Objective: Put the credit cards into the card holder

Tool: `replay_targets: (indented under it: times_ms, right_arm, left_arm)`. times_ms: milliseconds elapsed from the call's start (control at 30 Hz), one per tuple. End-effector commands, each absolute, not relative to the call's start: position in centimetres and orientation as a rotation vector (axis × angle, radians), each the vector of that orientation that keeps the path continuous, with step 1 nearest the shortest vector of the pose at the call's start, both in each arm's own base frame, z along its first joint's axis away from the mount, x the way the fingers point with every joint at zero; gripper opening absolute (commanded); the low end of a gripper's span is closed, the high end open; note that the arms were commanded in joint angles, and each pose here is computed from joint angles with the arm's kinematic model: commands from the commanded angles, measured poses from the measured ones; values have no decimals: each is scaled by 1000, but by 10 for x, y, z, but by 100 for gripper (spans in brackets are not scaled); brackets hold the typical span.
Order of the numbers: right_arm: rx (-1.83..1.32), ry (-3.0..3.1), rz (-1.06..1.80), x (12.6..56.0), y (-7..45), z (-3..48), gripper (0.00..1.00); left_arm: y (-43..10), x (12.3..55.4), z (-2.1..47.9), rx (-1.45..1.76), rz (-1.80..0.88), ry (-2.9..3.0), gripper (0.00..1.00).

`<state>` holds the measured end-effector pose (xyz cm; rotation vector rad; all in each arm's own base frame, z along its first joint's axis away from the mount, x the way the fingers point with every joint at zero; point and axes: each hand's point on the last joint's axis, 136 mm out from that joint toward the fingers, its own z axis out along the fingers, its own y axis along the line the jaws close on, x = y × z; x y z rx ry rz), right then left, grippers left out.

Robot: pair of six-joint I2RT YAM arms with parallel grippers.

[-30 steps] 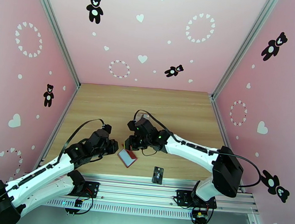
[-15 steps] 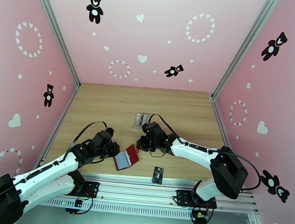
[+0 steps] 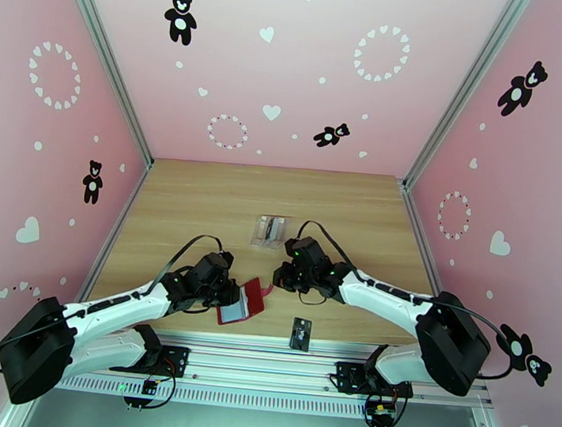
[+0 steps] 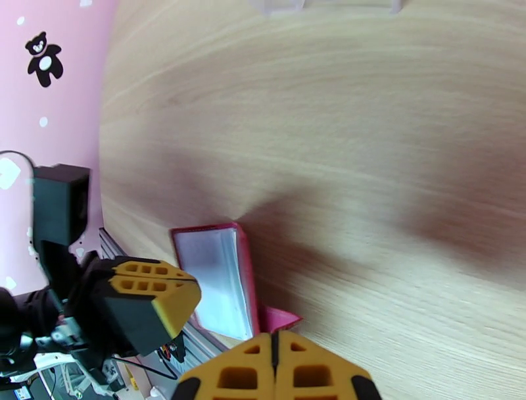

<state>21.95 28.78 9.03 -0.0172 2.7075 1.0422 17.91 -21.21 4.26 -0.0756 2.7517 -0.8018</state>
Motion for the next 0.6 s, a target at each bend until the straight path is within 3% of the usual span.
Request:
replay_targets:
  times_ms: [0,567]
  right_arm:
    - [30,2736,951,214,264,73,0]
    - [98,2771,756,207,221,47,0]
  left_arm:
    - [-207,181,28,-92,-745,2755,7]
    - [-219,192,20,-69,-724,2778,6]
